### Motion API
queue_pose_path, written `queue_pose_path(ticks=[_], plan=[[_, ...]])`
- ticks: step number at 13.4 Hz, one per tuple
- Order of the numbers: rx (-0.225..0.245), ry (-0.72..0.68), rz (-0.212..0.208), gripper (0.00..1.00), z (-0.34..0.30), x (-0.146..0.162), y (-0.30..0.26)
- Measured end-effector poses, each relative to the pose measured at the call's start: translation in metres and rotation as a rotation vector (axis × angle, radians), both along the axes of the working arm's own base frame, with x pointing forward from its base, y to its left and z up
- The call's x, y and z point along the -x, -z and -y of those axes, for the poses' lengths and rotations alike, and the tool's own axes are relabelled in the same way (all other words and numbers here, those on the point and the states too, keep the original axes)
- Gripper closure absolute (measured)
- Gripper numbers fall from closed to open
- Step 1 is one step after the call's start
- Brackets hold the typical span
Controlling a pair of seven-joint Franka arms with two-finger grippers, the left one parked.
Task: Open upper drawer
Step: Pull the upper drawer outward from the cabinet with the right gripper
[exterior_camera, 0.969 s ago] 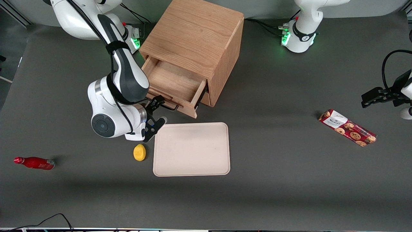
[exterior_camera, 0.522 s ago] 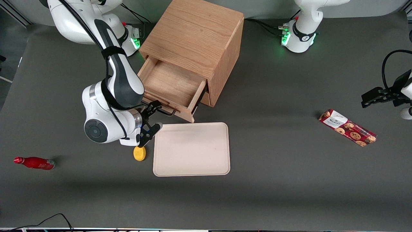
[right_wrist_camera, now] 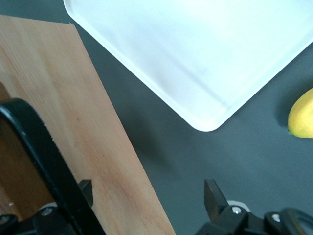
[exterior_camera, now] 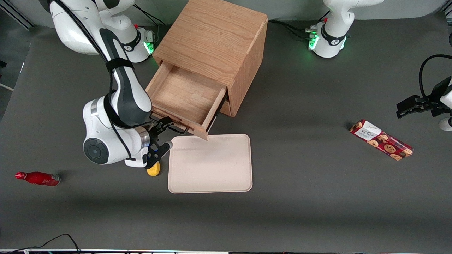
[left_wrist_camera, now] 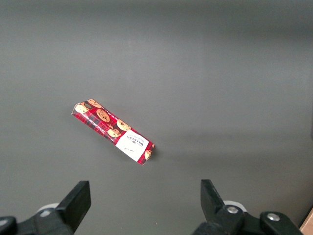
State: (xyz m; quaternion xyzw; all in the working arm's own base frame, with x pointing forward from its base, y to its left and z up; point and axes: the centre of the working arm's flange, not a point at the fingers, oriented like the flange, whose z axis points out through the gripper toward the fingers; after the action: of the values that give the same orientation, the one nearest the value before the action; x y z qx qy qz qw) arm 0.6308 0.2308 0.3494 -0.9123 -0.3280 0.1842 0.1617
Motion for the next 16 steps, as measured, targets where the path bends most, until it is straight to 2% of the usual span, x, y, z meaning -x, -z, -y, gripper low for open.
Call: queue_pose_path(ticks=[16], plan=[[-0.039, -0.007, 0.033, 0.00, 0.048, -0.028, 0.005]])
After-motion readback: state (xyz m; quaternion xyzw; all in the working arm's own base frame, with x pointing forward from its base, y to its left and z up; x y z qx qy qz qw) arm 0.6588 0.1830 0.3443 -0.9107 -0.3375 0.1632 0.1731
